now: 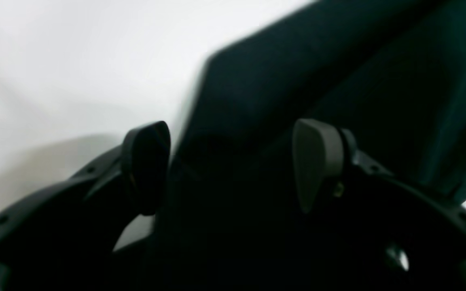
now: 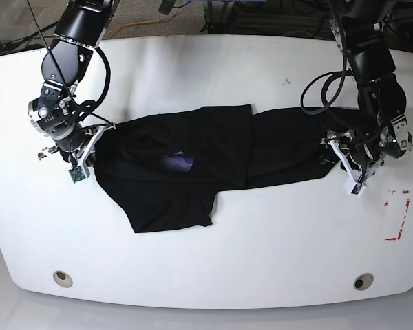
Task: Fold the T-shirt properly
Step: 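Release with the left gripper and regrasp the shirt's other edge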
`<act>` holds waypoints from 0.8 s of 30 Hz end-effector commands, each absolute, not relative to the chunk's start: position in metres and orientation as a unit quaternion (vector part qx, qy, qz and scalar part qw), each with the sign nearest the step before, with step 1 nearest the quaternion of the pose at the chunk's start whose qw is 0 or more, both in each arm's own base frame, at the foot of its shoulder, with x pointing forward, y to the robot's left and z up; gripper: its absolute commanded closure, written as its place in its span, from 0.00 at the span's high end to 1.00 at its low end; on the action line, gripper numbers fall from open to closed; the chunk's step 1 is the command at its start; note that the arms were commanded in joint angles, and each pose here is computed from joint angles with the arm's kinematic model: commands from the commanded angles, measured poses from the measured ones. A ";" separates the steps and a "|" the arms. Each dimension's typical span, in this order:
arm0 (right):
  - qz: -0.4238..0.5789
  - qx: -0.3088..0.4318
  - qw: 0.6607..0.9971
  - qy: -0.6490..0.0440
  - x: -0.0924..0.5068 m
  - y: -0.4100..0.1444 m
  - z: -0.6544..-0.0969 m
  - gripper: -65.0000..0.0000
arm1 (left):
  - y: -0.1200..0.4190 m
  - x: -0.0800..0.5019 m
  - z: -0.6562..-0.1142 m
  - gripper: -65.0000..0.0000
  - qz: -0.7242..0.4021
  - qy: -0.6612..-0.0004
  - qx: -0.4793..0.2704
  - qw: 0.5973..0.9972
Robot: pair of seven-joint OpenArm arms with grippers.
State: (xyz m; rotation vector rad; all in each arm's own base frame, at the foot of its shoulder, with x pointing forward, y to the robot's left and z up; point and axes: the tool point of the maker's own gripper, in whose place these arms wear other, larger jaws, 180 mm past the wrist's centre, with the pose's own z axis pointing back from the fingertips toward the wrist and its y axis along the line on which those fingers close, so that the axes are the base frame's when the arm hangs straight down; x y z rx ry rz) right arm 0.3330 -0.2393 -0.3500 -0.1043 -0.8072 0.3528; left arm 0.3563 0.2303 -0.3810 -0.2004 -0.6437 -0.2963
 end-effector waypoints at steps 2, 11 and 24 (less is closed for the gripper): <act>0.173 -0.058 0.892 -0.415 0.342 -0.242 -0.333 0.00 | 0.229 0.375 -0.377 0.68 -0.137 -0.337 -0.116 0.924; 0.171 -0.059 0.892 -0.415 0.342 -0.243 -0.333 0.00 | 0.228 0.371 -0.401 0.68 -0.132 -0.310 -0.123 0.933; 0.172 -0.056 0.891 -0.416 0.343 -0.242 -0.333 0.00 | 0.221 0.362 -0.418 0.07 -0.179 -0.269 -0.090 0.942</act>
